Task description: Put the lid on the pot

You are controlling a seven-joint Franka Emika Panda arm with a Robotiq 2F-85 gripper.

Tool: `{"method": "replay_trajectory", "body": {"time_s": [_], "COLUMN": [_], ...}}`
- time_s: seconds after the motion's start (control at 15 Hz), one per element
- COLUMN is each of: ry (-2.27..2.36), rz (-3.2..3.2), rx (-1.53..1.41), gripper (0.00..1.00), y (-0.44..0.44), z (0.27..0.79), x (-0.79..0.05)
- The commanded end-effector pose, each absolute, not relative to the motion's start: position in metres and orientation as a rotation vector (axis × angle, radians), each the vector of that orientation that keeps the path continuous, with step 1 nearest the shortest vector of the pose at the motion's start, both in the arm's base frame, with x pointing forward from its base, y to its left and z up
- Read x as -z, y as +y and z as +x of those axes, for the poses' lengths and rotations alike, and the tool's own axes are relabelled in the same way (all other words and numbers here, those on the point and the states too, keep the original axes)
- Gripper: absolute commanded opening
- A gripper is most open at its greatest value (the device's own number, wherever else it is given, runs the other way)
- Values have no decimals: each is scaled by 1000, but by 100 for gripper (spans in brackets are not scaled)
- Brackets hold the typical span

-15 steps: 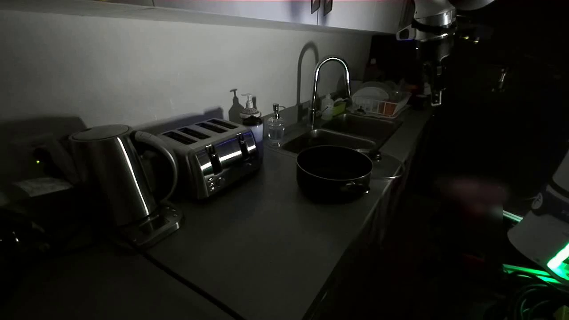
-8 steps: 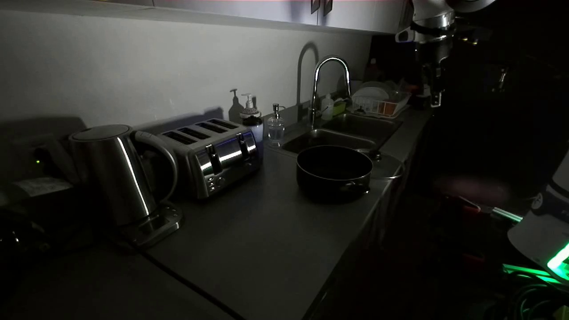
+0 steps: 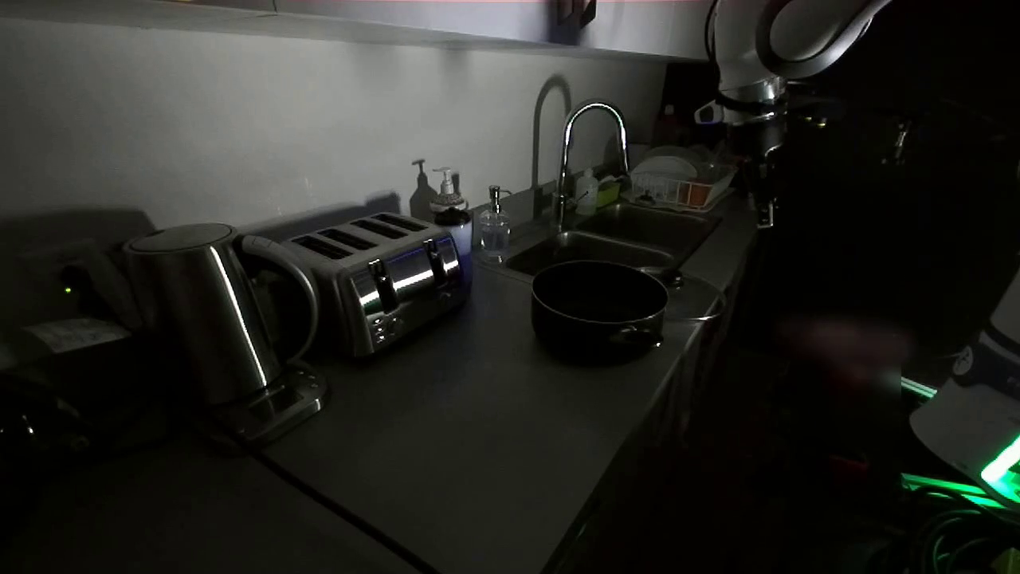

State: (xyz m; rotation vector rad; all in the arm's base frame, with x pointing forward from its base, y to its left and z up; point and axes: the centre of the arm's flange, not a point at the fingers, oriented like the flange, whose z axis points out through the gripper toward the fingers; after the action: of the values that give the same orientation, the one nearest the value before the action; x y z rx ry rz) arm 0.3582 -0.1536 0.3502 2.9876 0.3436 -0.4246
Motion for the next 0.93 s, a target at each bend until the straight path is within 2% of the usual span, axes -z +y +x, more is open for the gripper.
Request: {"method": "replay_trajectory", "body": {"time_s": [0.0,0.87], "ry": [265,-141], "rz": [3067,3071], "rx": [474,604], "gripper": [100,100], "y": [-182,-251], "z": [374,411], "x": [-310,-218]}}
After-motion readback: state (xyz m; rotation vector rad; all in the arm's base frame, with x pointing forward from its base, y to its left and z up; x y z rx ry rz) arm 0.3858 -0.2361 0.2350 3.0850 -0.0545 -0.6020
